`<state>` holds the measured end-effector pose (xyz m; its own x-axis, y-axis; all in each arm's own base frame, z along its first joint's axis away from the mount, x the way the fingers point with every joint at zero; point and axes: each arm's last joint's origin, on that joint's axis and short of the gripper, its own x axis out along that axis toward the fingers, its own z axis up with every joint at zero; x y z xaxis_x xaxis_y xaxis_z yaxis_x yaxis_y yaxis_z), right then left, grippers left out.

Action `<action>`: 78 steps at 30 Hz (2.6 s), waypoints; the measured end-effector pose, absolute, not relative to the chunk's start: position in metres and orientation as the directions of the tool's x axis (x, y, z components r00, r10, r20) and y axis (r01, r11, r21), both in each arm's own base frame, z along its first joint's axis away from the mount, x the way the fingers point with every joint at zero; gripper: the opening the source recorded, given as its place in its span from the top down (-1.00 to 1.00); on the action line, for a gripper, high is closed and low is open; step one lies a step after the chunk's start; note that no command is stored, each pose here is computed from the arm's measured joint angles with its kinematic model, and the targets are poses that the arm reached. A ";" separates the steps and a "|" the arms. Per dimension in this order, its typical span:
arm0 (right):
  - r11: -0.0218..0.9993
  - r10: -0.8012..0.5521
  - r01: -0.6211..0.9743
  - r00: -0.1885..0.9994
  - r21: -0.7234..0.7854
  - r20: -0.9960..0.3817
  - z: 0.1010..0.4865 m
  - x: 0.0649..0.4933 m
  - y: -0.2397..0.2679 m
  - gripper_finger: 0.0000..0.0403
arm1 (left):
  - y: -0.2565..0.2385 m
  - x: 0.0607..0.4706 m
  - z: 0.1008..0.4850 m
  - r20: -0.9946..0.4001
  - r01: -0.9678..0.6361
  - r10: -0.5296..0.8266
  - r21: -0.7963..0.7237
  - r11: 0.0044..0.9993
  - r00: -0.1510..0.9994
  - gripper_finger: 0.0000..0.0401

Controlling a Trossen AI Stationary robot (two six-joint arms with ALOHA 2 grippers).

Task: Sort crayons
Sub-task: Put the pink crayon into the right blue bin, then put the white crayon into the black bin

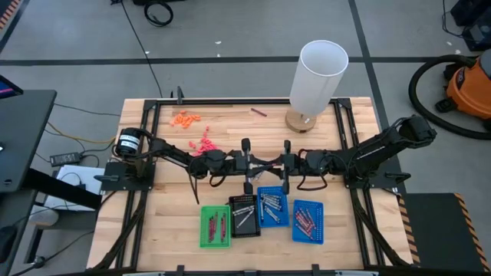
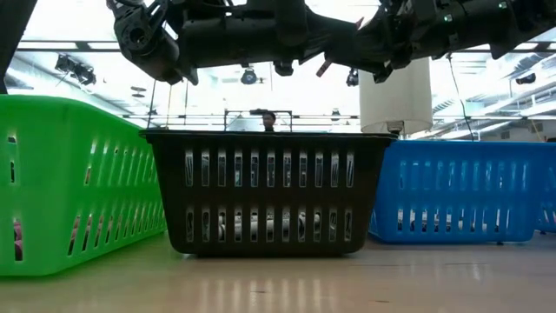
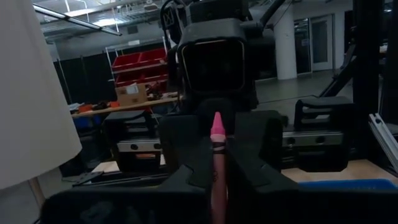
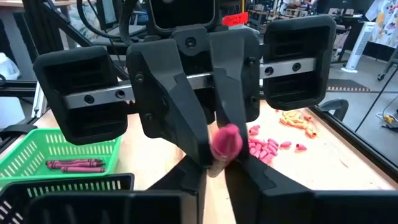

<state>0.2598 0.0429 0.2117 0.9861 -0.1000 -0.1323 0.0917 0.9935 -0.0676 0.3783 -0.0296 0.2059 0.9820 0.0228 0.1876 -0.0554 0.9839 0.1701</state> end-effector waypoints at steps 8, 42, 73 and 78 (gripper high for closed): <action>0.994 -0.101 0.092 0.981 -0.060 -0.164 0.208 0.259 0.043 0.81 | -0.029 0.379 0.203 0.154 -0.074 0.052 0.144 0.987 0.987 0.46; 0.858 0.386 0.004 0.655 0.513 -0.650 0.188 0.202 0.071 0.77 | -0.056 0.365 0.178 -0.292 0.037 0.037 0.246 0.969 0.956 0.05; 0.689 0.566 0.279 0.370 0.669 -0.737 0.177 0.179 0.088 0.40 | -0.066 0.360 0.174 -0.342 0.113 0.065 0.476 0.872 0.937 0.07; 0.678 0.547 0.316 0.387 0.664 -0.742 0.178 0.183 0.079 0.40 | -0.065 0.360 0.174 -0.346 0.089 0.108 0.507 0.858 0.932 0.13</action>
<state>0.1830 0.0790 0.1778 0.3873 0.5467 -0.7424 0.3162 0.6776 0.6640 0.3601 -0.0645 0.1735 0.9320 0.1082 -0.3459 0.0885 0.8576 0.5067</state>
